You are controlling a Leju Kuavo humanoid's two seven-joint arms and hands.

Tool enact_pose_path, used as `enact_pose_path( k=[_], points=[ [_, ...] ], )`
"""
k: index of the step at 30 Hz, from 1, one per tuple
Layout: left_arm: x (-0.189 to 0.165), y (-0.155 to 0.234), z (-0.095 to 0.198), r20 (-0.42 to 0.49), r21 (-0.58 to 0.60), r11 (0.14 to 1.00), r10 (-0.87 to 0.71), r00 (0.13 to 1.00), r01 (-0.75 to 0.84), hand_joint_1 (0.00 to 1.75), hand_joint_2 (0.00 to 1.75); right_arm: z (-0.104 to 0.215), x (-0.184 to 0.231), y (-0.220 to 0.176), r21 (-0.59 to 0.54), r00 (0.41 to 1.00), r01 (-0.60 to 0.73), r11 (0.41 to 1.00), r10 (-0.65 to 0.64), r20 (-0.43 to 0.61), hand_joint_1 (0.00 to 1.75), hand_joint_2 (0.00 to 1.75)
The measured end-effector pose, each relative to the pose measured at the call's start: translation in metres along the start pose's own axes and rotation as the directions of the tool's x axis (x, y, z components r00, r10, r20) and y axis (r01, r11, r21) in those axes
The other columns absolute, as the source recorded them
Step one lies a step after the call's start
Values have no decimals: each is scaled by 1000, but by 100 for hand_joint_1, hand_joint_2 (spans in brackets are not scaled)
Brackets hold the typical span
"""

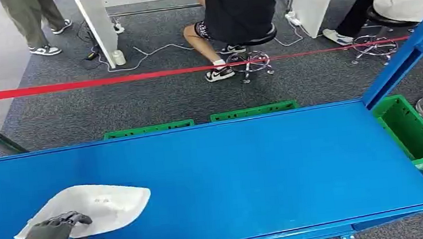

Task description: Take the parts from the cabinet and place them on the table.

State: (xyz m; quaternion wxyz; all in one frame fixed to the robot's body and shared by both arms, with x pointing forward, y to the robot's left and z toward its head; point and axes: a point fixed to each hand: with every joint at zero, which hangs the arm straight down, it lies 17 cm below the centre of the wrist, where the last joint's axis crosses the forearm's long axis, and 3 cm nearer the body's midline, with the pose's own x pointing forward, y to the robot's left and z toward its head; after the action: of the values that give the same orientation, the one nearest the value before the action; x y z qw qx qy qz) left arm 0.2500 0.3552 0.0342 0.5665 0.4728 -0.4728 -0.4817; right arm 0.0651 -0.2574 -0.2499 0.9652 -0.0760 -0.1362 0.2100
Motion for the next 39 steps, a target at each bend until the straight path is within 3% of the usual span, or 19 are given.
enact_pose_path(
  k=[18, 25, 32, 36, 39],
  points=[
    [20, 17, -6, 32, 82, 996, 42, 999, -44, 175, 175, 0, 0, -2, -14, 1000, 30, 999, -30, -7, 0, 175],
    [27, 26, 7, 0, 116, 985, 126, 992, -125, 175, 175, 0, 15, -2, -11, 983, 178, 984, -177, 48, 0, 175],
    [44, 34, 14, 24, 132, 981, 140, 990, -142, 175, 175, -1, 22, -2, -10, 972, 227, 974, -226, 57, 0, 175],
    [80, 41, 9, 86, 141, 979, 139, 987, -150, 175, 175, -11, 66, -13, -48, 906, 419, 906, -414, 89, 0, 175],
    [100, 53, -3, 79, 187, 964, 179, 981, -191, 175, 175, -18, 141, -27, -37, 887, 456, 889, -451, 100, 0, 175]
  ],
)
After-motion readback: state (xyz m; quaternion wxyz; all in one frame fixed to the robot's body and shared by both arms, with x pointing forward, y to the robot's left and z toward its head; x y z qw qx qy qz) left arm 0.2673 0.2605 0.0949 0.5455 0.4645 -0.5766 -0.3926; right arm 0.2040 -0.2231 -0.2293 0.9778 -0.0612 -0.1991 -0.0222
